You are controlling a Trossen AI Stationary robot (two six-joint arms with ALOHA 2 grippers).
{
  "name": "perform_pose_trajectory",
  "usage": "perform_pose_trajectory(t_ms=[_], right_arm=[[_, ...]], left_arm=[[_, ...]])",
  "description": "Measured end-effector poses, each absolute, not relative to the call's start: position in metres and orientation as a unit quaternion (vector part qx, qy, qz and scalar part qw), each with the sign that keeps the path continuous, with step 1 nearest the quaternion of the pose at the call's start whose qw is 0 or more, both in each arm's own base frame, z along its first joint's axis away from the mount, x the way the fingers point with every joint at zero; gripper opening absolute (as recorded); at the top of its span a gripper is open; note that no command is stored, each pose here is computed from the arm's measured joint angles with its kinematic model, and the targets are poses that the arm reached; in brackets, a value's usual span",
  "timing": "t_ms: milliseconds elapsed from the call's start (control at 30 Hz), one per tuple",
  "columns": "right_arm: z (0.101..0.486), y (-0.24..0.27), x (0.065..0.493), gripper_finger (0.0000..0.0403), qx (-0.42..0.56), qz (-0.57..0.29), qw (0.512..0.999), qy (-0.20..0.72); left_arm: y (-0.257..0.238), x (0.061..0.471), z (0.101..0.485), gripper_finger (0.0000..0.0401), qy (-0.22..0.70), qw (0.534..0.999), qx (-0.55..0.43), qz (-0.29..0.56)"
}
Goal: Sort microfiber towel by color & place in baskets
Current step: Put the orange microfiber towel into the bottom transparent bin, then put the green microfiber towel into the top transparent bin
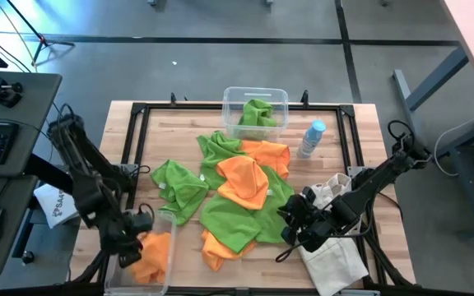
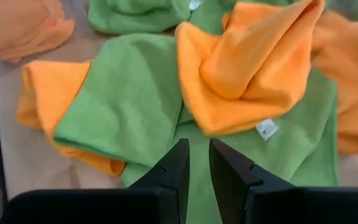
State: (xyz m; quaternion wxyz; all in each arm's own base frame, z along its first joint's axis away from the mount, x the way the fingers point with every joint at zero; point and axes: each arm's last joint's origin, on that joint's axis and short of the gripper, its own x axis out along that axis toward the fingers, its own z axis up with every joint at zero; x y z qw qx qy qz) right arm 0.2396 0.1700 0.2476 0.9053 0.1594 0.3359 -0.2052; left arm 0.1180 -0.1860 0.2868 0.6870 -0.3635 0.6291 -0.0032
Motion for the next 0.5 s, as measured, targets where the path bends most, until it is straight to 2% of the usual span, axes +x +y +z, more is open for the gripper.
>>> perform_pose_trajectory(t_ms=[300,500], right_arm=[[0.246,0.143,0.258,0.0055,0.208,-0.259,0.883,0.332],[0.244,0.113,0.273,0.0069,0.194,-0.258,0.871,0.371]], left_arm=[[-0.158,0.11,0.309,0.0092,0.506,0.769,-0.391,0.023],[-0.145,0.117,0.309,0.0069,0.484,0.784,-0.383,0.063]])
